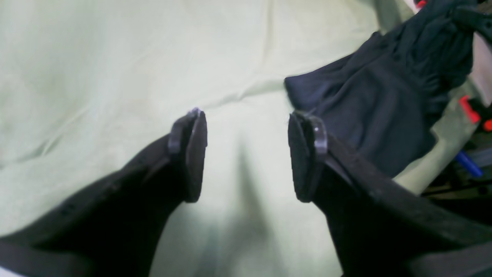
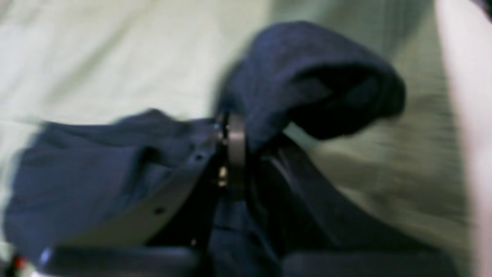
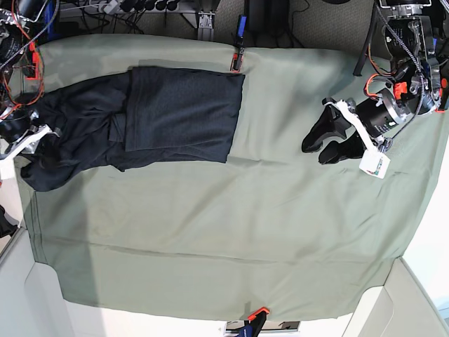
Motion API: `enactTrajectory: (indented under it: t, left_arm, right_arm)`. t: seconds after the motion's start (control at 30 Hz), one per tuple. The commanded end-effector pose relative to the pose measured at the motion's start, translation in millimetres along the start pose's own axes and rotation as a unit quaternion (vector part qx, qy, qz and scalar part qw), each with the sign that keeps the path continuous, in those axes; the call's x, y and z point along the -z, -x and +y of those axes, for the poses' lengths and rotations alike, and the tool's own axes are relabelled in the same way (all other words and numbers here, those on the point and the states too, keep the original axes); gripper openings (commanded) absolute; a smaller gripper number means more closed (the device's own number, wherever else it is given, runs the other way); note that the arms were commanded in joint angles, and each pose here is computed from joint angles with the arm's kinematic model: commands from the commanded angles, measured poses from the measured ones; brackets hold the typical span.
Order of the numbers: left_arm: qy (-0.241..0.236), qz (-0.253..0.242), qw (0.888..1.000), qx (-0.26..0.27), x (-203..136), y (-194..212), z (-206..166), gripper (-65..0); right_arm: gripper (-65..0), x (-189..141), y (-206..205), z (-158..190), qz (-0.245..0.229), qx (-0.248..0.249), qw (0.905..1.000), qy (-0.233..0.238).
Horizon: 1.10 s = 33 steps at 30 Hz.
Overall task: Fold the T-shirt properly
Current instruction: 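Grasp the strip's other end with the right gripper and fold it over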
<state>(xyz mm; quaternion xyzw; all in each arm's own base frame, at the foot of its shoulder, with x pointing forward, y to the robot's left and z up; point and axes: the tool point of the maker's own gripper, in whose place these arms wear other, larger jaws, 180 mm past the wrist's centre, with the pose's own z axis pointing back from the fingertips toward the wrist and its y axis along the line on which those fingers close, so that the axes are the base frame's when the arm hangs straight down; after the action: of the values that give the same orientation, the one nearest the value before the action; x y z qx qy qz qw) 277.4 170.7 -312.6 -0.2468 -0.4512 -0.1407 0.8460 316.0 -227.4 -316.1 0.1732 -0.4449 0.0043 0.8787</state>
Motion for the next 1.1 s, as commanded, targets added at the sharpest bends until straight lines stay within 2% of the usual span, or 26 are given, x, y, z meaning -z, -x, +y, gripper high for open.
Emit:
enactTrajectory:
  t: [0.0, 0.13, 0.33, 0.57, 0.6, 0.7, 0.73, 0.77, 0.9, 1.0, 1.07]
  left_arm:
    - [0.002, -0.017, 1.0, 0.012, -3.5, -12.3, 0.0, -28.9]
    - [0.0, -0.013, 1.0, 0.02, -6.3, -13.6, 3.5, -28.9]
    - [-0.003, -0.008, 1.0, 0.028, -9.6, -15.1, 7.4, -28.9]
    - [0.004, -0.015, 1.0, 0.022, -9.7, -17.4, 4.7, -28.9]
    - [0.005, -0.016, 1.0, 0.021, -9.7, -17.8, 4.5, -28.9]
    - [0.005, -0.016, 1.0, 0.021, -9.7, -17.7, 4.4, -28.9]
    - [0.005, -0.015, 1.0, 0.021, -9.7, -17.6, 4.4, -28.9]
    - [0.005, -0.015, 1.0, 0.021, -9.7, -17.5, 4.4, -28.9]
    - [0.005, -0.012, 1.0, 0.021, -9.7, -16.6, 4.5, -28.9]
    - [0.004, -0.007, 1.0, 0.021, -9.7, -14.6, 4.6, -28.9]
    - [0.005, -0.006, 1.0, 0.021, -9.9, -13.7, 4.5, -28.9]
  right_arm:
    - [-65.0, -1.0, -17.8, 19.6, -0.036, -0.006, 0.999, -0.027]
    - [-65.0, 7.1, -8.1, 83.1, -0.054, 0.007, 0.9949, -0.085]
    - [-65.0, 25.7, 26.1, 185.7, -0.024, 0.015, 0.9824, -0.185]
    - [-65.0, 43.9, 60.7, 269.1, 0.027, -0.036, 0.9664, -0.253]
    - [-63.3, 45.0, 66.7, 276.1, 0.037, -0.043, 0.964, -0.26]
    - [-29.8, 48.2, 79.7, 285.5, 0.059, -0.062, 0.961, -0.263]
    - [-22.9, 48.3, 80.7, 286.6, 0.06, -0.064, 0.9606, -0.264]
    - [-19.9, 48.2, 80.7, 286.7, 0.06, -0.064, 0.9605, -0.264]
    - [-20.1, 45.8, 74.5, 287.0, 0.051, -0.069, 0.961, -0.263]
    - [-20.1, 38.6, 53.4, 280.7, 0.021, -0.074, 0.9658, -0.247]
    - [-20.1, 35.3, 37.4, 266.4, 0.0, -0.089, 0.9725, -0.215]
